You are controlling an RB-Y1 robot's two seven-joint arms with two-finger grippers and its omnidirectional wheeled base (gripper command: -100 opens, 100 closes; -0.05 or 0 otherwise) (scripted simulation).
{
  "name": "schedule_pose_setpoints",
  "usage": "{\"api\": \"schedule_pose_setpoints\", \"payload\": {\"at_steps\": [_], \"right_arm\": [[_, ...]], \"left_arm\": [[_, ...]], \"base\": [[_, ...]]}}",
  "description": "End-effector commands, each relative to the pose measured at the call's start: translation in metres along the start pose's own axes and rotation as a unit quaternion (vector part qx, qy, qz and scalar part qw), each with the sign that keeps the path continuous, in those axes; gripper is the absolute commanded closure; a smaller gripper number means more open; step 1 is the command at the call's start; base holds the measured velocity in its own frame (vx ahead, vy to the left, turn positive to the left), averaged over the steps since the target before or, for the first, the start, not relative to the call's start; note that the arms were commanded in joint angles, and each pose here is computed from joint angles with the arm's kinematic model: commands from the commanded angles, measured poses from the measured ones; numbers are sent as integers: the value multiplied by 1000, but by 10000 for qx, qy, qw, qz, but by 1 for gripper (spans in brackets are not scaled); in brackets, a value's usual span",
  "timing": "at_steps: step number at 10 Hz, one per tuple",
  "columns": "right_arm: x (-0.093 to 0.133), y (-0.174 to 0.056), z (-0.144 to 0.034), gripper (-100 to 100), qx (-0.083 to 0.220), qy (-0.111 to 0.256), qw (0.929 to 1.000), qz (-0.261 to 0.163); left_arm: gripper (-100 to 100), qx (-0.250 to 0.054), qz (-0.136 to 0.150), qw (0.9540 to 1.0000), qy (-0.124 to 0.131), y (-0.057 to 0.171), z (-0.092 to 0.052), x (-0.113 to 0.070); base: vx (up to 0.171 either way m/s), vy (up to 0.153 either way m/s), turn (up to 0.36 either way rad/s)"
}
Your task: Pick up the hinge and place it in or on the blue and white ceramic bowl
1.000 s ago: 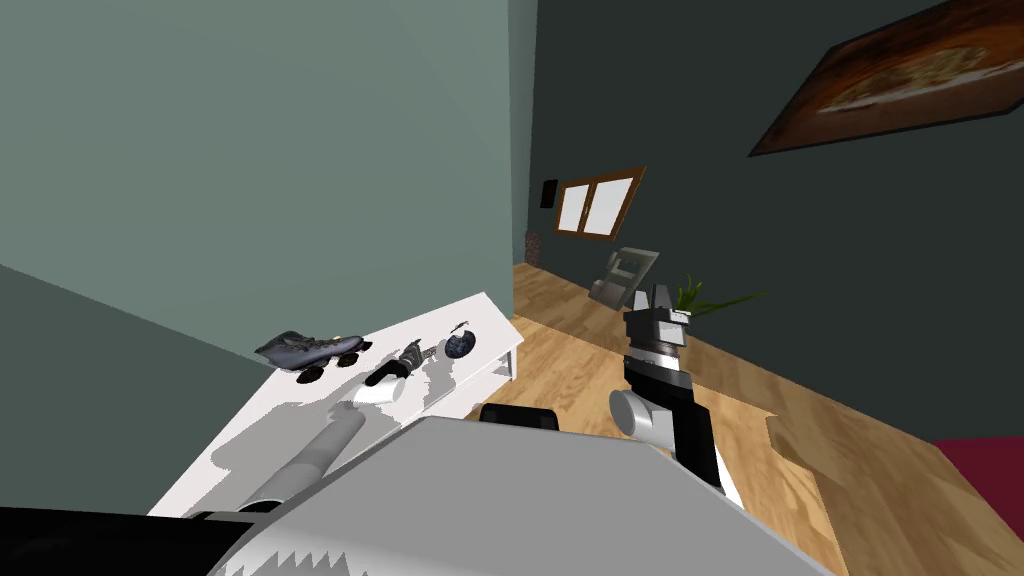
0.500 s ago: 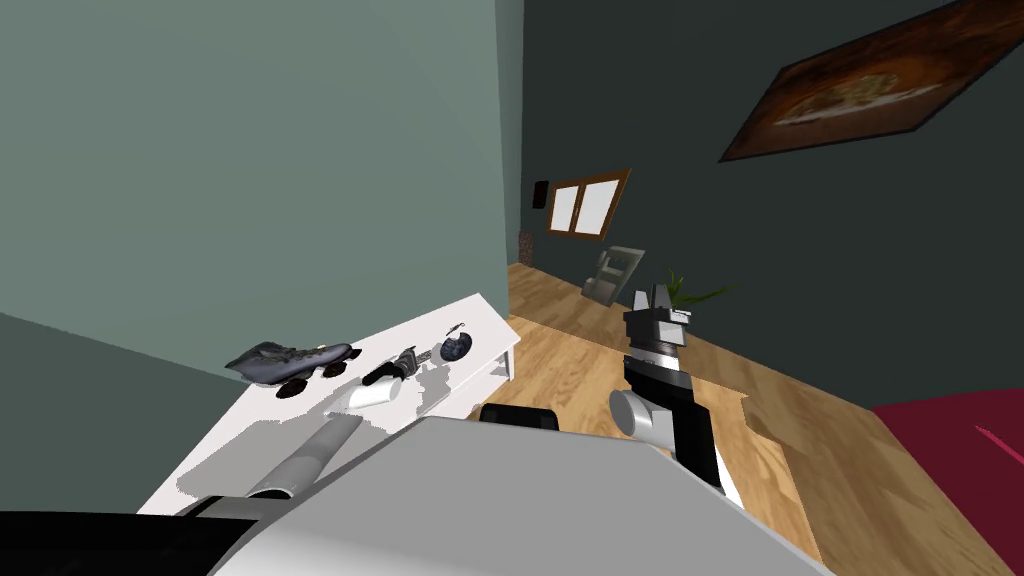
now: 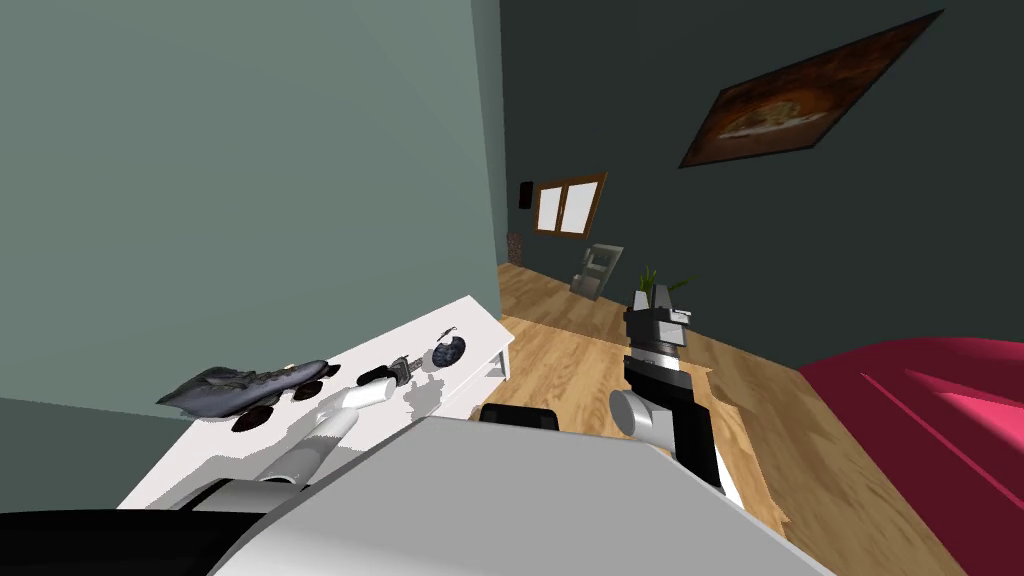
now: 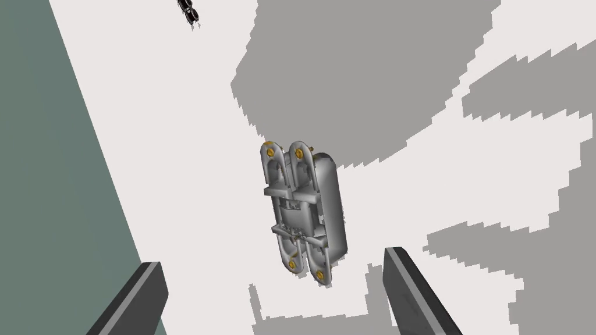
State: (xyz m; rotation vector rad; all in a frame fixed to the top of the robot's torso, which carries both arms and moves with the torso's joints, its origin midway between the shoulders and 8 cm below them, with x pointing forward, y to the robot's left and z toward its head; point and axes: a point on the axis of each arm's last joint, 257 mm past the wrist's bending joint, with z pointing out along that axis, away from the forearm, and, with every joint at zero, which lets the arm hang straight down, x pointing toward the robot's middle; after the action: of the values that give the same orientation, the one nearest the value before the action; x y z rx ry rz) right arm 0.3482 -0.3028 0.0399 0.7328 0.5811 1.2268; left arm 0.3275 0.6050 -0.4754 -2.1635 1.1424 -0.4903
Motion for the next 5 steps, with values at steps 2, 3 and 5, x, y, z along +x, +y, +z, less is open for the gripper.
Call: {"api": "schedule_pose_setpoints", "payload": {"at_steps": [2,3,5], "right_arm": [[0,0,0,0,0,0,10000,1],[0,0,0,0,0,0,10000,0],[0,0,0,0,0,0,10000,0]], "left_arm": [[-100,-324,-236,9990,-196,13,1,-19],[-100,-505,-422,9974,-287,16,2,-26],[-100,-708,-618,9947,-416,22,2,-37]], "base": [[-17,33,-181],[-17,32,-208],[-24,32,-178]]}}
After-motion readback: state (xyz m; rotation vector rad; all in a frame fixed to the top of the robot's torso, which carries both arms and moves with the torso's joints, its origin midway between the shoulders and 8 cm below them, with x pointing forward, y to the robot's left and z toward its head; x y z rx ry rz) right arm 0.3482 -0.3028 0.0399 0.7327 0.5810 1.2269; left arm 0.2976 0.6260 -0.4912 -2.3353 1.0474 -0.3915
